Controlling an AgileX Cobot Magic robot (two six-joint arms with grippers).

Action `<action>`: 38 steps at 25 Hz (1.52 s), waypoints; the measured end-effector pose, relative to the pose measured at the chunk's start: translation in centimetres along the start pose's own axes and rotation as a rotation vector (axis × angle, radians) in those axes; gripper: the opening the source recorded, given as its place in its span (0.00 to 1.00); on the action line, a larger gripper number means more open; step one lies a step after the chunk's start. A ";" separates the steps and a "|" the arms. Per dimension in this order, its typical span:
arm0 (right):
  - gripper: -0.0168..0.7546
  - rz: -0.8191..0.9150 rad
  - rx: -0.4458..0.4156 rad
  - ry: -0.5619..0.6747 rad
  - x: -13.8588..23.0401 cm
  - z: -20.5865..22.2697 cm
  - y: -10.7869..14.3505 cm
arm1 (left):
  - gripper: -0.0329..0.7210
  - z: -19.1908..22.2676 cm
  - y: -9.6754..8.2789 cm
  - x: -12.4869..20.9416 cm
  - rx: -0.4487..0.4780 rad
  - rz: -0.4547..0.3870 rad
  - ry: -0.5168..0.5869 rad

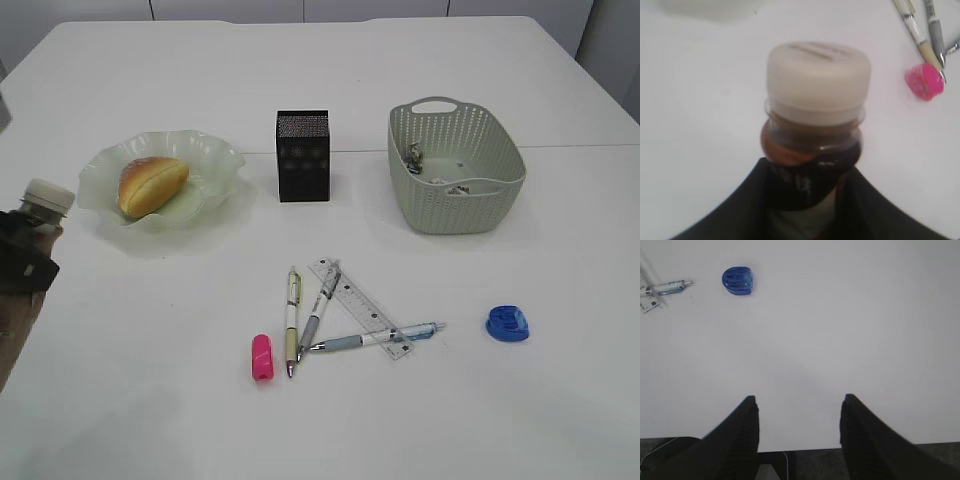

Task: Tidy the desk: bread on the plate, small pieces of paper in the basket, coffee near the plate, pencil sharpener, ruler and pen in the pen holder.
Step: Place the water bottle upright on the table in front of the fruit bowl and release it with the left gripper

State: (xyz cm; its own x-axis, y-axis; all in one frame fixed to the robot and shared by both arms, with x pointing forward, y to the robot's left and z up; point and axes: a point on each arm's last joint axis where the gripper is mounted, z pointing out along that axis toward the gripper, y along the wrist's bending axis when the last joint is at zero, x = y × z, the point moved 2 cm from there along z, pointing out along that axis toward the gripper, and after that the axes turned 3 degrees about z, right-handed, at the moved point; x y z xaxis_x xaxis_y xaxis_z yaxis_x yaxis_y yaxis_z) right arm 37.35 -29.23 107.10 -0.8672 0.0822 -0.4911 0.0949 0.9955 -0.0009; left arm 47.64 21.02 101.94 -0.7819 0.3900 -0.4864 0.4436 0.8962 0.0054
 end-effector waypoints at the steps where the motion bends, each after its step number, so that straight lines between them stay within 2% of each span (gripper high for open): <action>1: 0.56 0.000 0.001 0.003 0.0 0.0 0.0 | 0.38 -0.5 0.1 0.5 -0.012 -0.012 -0.076; 3: 0.56 0.000 0.001 0.003 0.0 0.0 0.0 | 0.38 -1.3 -0.1 1.4 -0.016 -0.042 -0.209; 9: 0.56 0.002 0.000 0.013 0.1 0.0 0.0 | 0.38 -5.2 0.4 1.3 -0.101 -0.071 -0.743; 12: 0.54 0.002 0.002 0.020 0.2 0.0 0.0 | 0.38 -5.9 0.7 1.3 -0.142 -0.079 -0.924; 14: 0.51 0.002 0.003 0.026 0.3 0.0 0.0 | 0.38 -5.5 0.9 1.5 -0.165 -0.083 -0.992; 19: 0.42 0.002 0.005 0.030 0.3 0.0 0.0 | 0.38 -2.2 1.5 1.1 -0.199 -0.089 -1.000; 23: 0.40 0.002 0.006 0.037 0.4 0.0 -0.1 | 0.38 1.1 2.1 0.3 -0.229 -0.087 -0.996; 29: 0.40 0.000 0.018 0.066 0.7 0.0 -0.2 | 0.38 6.6 2.7 0.3 -0.271 -0.069 -0.984; 33: 0.39 -0.010 0.044 0.071 0.8 0.0 -0.5 | 0.38 9.9 2.8 1.2 -0.270 -0.061 -0.896; 36: 0.40 -0.009 0.084 0.059 0.7 0.0 -0.9 | 0.38 11.1 2.7 1.6 -0.260 -0.049 -0.857; 38: 0.45 -0.003 0.109 0.049 0.5 -0.1 -1.2 | 0.38 11.2 2.6 1.5 -0.254 -0.041 -0.858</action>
State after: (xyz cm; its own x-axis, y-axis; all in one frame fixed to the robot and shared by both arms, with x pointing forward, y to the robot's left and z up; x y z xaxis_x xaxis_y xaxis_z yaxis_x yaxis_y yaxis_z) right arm 36.72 -30.39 106.89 -0.8903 0.0838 -0.4477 0.1423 0.9849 -0.0986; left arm 52.56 21.56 91.41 -0.1528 0.1557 -0.9759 0.2324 0.9655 0.1177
